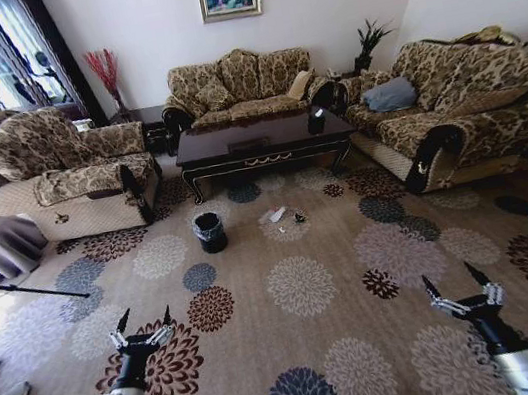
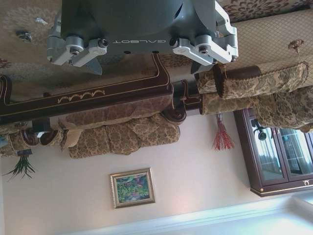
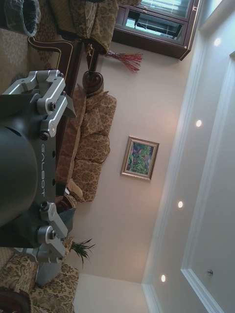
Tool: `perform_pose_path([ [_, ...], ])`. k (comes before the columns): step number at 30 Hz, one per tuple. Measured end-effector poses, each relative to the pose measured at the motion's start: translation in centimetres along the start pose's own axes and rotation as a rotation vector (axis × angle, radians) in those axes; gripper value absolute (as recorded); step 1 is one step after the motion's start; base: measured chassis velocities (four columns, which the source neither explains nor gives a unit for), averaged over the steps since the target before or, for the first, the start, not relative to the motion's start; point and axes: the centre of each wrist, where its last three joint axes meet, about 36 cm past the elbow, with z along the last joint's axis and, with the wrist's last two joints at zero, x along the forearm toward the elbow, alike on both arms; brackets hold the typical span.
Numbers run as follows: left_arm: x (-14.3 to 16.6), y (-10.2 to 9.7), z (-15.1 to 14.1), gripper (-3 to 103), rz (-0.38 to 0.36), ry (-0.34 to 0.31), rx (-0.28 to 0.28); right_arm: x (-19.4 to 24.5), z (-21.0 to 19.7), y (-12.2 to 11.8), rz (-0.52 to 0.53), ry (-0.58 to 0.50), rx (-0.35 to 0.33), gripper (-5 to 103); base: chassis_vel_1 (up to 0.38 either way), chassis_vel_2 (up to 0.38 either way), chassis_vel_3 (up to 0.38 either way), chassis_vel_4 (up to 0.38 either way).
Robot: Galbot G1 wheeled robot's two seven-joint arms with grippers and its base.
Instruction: Move to the front of the table and pick up the trash from the floor, then place it into the trash bin.
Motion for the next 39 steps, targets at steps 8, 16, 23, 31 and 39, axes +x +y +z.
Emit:
perform_pose_path([
  [8,0.1,0.0,0.2,100,-0.014,0.005,0.006,0.4,0.1,0.1,-0.002,0.0,0.002,100,0.0,0.0,0.0,0.0],
  [16,0.1,0.0,0.8,100,-0.034,-0.009,-0.009,0.1,-0.1,-0.1,0.015,-0.008,0.008,100,0.0,0.0,0.0,0.0],
  [23,0.2,0.1,1.0,100,-0.044,-0.006,-0.007,-0.8,-0.9,0.0,0.023,-0.036,0.022,100,0.0,0.0,0.0,0.0],
  [31,0.2,0.0,1.0,100,-0.043,0.011,-0.01,-1.0,-1.0,0.1,0.039,-0.044,0.002,100,0.0,0.0,0.0,0.0],
  [39,0.0,-1.2,0.0,100,-0.008,0.069,0.033,-1.3,-1.0,0.1,0.056,-0.046,-0.025,100,0.0,0.0,0.0,0.0],
])
